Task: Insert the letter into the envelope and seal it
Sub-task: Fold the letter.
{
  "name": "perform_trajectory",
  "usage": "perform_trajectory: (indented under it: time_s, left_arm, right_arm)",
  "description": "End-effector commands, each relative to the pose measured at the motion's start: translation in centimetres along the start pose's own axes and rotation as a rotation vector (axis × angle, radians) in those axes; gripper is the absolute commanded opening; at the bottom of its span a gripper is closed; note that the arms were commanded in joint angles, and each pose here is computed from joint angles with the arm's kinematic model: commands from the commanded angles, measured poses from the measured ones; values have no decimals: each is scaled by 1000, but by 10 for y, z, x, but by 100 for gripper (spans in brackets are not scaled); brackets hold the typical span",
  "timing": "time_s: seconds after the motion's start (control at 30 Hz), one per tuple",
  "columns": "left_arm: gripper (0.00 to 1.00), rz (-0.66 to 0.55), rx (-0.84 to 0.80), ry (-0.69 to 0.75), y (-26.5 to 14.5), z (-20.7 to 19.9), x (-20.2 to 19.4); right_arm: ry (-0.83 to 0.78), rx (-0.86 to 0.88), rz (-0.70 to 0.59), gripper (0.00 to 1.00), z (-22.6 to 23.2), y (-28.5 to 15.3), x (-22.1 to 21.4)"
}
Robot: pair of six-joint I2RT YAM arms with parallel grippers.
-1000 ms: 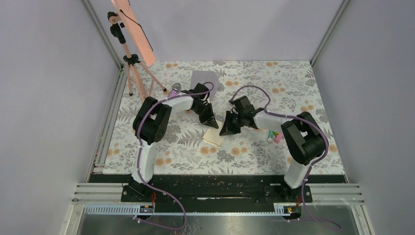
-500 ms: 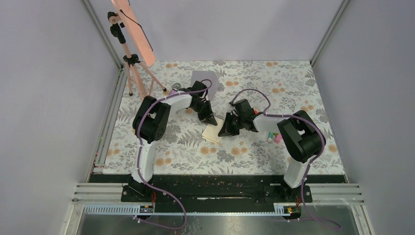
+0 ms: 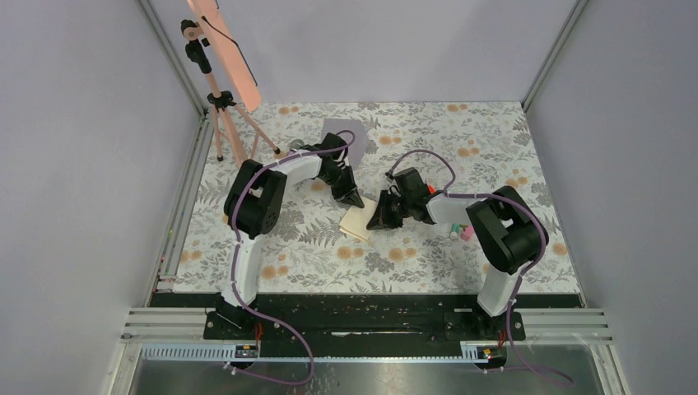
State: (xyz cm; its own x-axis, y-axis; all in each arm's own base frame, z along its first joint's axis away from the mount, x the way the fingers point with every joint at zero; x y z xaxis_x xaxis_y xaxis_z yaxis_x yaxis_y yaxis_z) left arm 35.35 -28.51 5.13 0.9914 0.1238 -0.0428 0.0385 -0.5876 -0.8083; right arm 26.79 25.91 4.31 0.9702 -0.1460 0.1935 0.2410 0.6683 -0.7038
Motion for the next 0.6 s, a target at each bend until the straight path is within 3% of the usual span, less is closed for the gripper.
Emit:
perform_trajectory:
  time_s: [0.0, 0.17, 0.43, 0.57]
  left_arm:
    - [0, -63, 114, -4, 11, 33, 20]
    - [0, -65, 112, -5, 9, 33, 21]
    - [0, -40, 107, 3, 10, 36, 15]
    - [0, -42, 106, 6, 10, 35, 15]
  right_arm:
    - [-51, 15, -42, 6, 8, -5, 5]
    - [-5, -39, 22, 4, -6, 5, -4]
    - [-73, 26, -85, 7, 14, -22, 2]
    - [-33, -33, -10, 6, -11, -4, -13]
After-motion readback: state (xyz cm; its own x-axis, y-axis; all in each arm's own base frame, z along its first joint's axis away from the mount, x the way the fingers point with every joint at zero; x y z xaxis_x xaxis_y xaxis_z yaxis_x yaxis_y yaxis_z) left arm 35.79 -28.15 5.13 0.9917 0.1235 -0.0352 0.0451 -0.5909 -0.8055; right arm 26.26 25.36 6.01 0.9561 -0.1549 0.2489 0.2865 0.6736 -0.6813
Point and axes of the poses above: each gripper's point midway between its finger pads, its own y axis out along the fingers, its own z axis along the line the jaws close on, x = y × z, the point moved 4 cm from there along -y, back along the fingers, and after that the axes turned 3 degrees about y, right-handed, at the moved point
